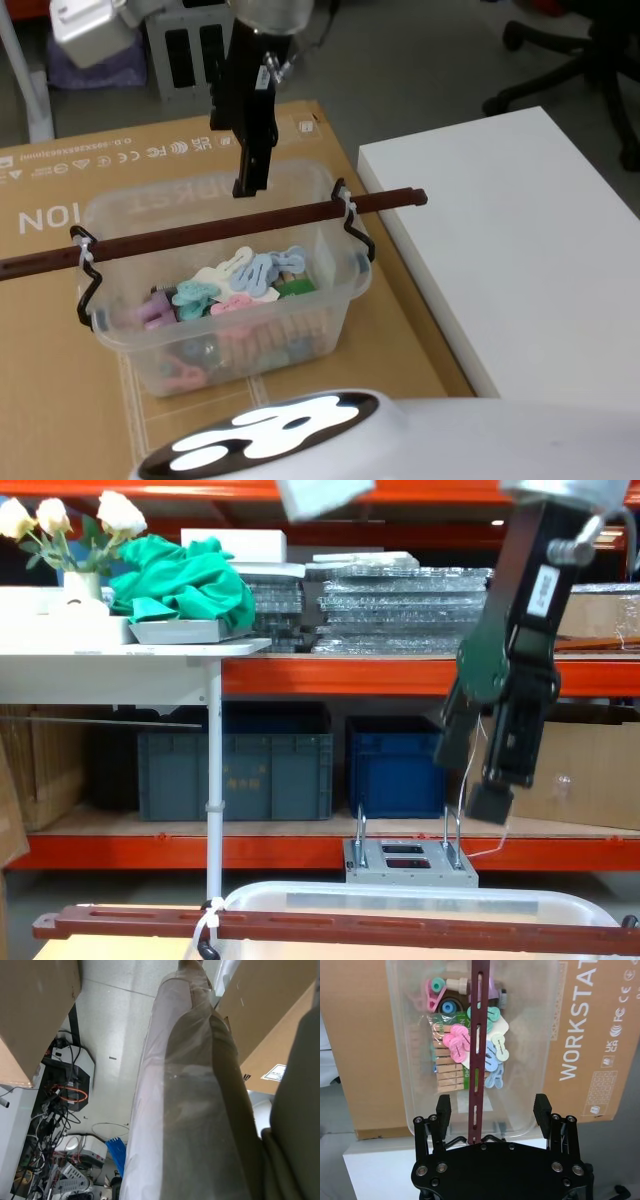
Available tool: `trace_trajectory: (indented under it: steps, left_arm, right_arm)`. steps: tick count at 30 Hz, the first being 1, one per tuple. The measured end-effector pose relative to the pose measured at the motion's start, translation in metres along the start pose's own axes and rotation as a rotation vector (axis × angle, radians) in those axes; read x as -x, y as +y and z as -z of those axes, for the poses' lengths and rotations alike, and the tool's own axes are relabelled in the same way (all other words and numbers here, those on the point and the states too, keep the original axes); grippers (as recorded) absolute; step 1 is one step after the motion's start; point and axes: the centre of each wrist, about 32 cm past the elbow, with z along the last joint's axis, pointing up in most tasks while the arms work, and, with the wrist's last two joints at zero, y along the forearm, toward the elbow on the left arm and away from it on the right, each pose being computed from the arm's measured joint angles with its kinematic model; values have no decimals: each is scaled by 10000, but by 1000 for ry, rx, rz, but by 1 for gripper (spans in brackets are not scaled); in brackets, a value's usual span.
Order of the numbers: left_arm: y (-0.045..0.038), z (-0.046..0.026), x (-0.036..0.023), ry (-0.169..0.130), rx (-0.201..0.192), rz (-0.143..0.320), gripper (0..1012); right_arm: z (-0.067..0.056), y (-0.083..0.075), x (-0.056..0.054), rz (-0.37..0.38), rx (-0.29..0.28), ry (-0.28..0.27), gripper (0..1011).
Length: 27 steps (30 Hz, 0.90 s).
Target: Use one hand to grasp the basket and place it at the designated location.
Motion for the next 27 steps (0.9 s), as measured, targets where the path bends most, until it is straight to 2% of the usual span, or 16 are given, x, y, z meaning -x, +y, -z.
trace_trajectory:
  steps: [5,15,17,27]
  left_arm:
    - [0,0,0,0,0,0,0]
    - [0,-1,0,0,0,0,0]
    - [0,-1,0,0,0,0,0]
    - [0,-1,0,0,0,0,0]
  right_arm:
    - [87,184,9,-24,-34,6,1000]
    - [165,399,26,-56,-78,8,1000]
    - [196,470,33,-63,-111,8,1000]
    - [271,564,45,-65,-199,1,1000]
